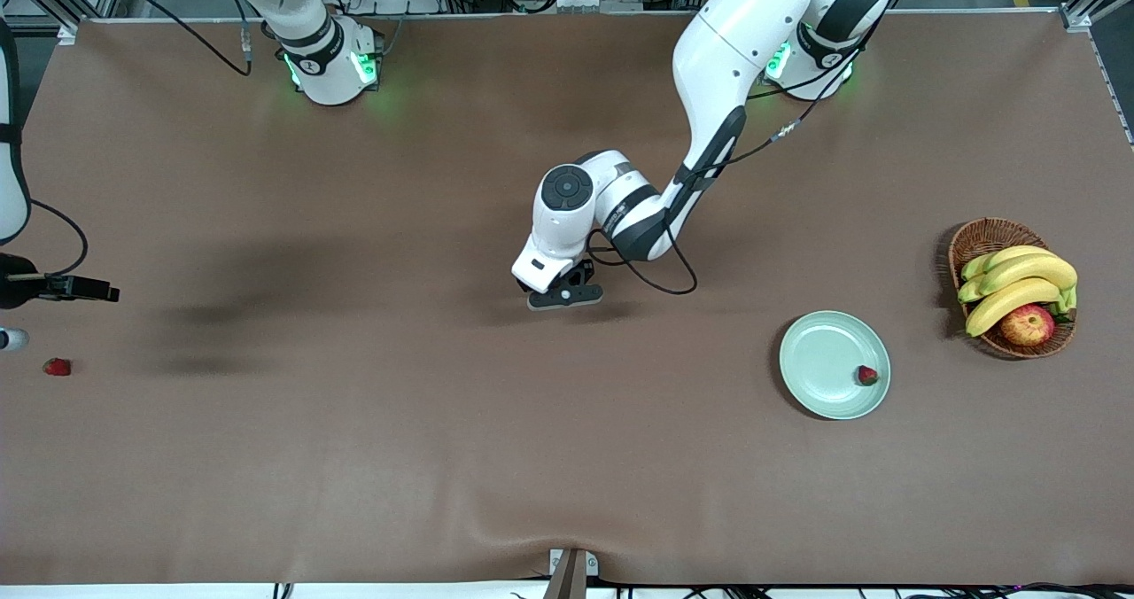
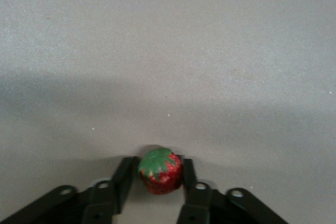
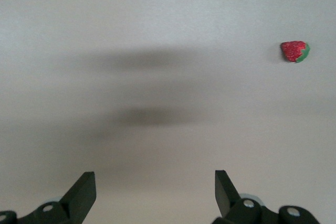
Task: Collect all strawberries into plate
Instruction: 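Drop the strawberry onto the plate while the right gripper lowers to another, then close the right gripper on the last strawberry while the left gripper withdraws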
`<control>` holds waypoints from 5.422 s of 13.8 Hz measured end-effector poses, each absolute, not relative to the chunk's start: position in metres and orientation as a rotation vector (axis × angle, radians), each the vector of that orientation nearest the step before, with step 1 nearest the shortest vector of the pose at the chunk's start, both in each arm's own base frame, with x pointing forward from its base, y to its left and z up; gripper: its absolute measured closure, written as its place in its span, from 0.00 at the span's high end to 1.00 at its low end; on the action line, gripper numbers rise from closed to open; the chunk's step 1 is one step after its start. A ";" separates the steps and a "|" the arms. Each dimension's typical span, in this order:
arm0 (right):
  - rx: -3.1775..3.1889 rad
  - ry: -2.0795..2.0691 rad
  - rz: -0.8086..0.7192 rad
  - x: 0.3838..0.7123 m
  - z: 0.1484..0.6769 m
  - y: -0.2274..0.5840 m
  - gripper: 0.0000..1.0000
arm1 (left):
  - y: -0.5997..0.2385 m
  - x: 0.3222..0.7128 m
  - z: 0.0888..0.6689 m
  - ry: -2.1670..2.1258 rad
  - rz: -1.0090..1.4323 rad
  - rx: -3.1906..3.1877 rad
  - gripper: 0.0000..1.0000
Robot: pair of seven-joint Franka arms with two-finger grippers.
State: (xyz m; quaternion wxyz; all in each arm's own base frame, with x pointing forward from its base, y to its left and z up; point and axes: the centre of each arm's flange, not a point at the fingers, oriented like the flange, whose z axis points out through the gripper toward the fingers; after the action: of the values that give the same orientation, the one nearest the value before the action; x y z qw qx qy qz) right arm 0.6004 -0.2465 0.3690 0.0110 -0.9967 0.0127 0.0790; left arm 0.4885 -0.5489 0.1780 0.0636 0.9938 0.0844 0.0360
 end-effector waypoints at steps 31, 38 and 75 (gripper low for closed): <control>-3.235 -0.494 -0.151 0.618 0.210 -0.424 0.84 | -0.130 0.687 0.254 0.246 -0.011 3.234 0.33; -3.235 -0.496 -0.185 0.626 0.196 -0.421 0.71 | -0.099 0.686 0.210 0.219 -0.063 3.228 0.48; -3.136 0.004 0.174 0.676 0.312 -0.282 0.31 | -0.428 0.554 0.427 0.230 -0.017 3.095 1.00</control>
State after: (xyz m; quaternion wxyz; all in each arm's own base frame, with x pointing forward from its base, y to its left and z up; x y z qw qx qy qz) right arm 0.6759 -0.2816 0.3116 0.0003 -0.9985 0.0014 0.0554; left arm 0.5538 -0.4282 0.4266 0.0190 0.9971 0.0740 -0.0055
